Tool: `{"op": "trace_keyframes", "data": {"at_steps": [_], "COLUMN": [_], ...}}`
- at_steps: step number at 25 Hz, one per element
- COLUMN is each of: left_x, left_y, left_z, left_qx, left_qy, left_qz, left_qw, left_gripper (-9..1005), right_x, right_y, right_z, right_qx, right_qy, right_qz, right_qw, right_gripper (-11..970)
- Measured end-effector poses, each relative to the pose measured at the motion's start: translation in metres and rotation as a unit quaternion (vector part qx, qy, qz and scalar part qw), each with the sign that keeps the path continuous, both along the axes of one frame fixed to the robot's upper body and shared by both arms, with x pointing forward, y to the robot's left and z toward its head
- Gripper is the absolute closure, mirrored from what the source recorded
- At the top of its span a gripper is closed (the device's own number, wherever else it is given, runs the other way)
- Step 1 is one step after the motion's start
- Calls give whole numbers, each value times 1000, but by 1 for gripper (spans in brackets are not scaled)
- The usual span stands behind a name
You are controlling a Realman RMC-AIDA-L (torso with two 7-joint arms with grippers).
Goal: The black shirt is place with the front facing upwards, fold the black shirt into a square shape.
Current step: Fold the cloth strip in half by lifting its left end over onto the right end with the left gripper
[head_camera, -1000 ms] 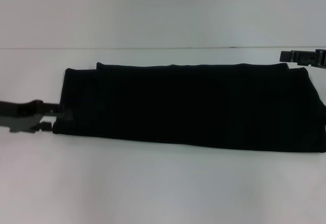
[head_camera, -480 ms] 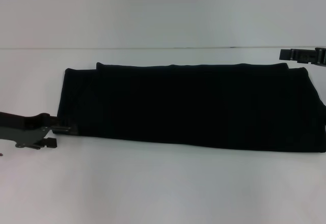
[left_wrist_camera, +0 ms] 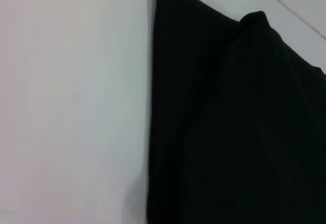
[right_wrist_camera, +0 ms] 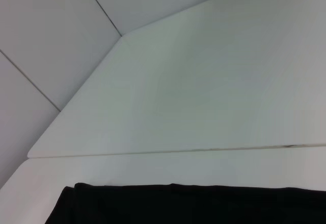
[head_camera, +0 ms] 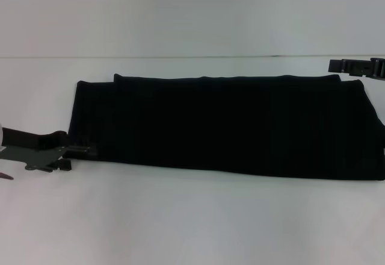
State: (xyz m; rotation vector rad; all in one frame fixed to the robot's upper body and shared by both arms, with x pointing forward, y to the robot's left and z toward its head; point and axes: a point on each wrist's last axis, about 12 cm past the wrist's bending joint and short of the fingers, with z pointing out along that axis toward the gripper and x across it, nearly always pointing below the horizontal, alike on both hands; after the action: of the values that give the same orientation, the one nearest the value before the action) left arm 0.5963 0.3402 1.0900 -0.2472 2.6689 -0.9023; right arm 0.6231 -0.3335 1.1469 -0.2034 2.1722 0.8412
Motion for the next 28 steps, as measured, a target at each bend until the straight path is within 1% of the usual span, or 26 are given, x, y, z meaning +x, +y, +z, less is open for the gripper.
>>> {"op": "trace_keyframes", "data": {"at_steps": [7, 15, 28], "left_x": [6, 12, 21], "left_y": [-4, -5, -10], "left_z": [-1, 0, 4], "left_qx": [20, 40, 52], "left_qy": [-4, -14, -29], "left_qz": [-2, -2, -6], "left_qw": [1000, 999, 998], "left_gripper": [158, 158, 157], "right_x": [0, -1, -2], "right_y": [0, -3, -3], "right_z": [0, 2, 2], "right_qx": [1, 16, 19], "right_qy": [-1, -7, -8], "right_qz": [-1, -5, -6], "right_qw": [1000, 1000, 1000], "right_gripper": [133, 133, 134]}}
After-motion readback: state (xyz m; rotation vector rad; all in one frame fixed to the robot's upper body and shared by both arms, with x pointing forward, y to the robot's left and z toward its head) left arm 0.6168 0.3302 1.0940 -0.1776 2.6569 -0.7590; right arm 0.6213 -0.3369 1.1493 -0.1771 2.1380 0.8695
